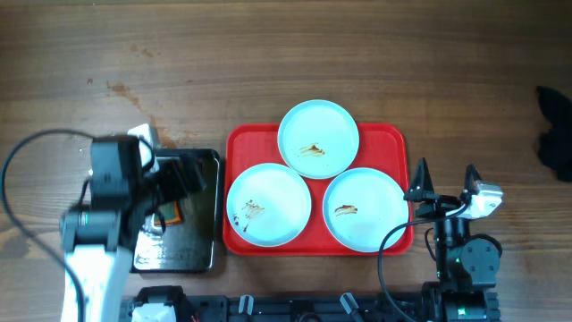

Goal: Clean dirty plates on tray and stack at the side
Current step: 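Reach the left gripper down to the sponge on the black tray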

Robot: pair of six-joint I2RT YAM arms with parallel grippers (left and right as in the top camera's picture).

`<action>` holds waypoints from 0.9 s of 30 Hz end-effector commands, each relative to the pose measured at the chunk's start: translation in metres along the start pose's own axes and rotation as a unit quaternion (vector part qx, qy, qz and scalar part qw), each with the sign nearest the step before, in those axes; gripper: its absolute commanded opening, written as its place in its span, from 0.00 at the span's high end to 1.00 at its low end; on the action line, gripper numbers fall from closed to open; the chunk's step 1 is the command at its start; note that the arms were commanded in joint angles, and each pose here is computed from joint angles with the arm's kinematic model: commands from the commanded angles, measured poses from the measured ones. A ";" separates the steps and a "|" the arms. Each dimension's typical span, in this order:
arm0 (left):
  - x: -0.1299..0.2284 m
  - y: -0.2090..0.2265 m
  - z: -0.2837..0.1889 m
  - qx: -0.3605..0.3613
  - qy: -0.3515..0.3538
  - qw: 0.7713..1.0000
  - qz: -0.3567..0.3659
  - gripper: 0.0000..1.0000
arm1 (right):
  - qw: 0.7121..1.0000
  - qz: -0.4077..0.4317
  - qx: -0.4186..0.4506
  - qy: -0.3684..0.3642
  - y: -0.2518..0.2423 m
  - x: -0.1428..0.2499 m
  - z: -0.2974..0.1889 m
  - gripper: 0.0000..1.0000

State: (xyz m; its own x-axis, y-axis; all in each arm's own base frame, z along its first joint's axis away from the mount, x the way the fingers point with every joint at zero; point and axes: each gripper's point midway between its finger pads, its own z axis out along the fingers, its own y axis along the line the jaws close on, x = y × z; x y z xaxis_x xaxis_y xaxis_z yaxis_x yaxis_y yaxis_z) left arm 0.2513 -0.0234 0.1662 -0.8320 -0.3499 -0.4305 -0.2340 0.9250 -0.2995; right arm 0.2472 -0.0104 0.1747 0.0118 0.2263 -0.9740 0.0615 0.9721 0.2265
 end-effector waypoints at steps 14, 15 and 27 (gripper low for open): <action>-0.003 0.017 0.027 -0.067 0.099 0.992 0.045 0.00 | 1.000 -0.009 -0.005 0.000 0.001 0.000 0.000 0.00; -0.004 0.023 0.027 -0.085 0.096 0.991 0.043 0.00 | 1.000 -0.009 -0.005 0.000 0.001 0.000 0.000 0.00; 0.008 0.063 0.047 -0.180 0.118 0.976 0.040 0.34 | 1.000 -0.009 -0.005 0.000 0.001 0.000 0.000 0.00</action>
State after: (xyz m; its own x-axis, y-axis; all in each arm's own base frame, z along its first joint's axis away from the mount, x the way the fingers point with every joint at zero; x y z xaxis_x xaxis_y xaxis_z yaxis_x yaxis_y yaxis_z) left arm 0.2557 0.0196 0.1267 -0.9306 -0.2543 -0.2633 -0.2707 0.9623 0.0272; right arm 0.2472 -0.0104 0.1747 0.0114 0.2259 -0.9741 0.0615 0.9721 0.2261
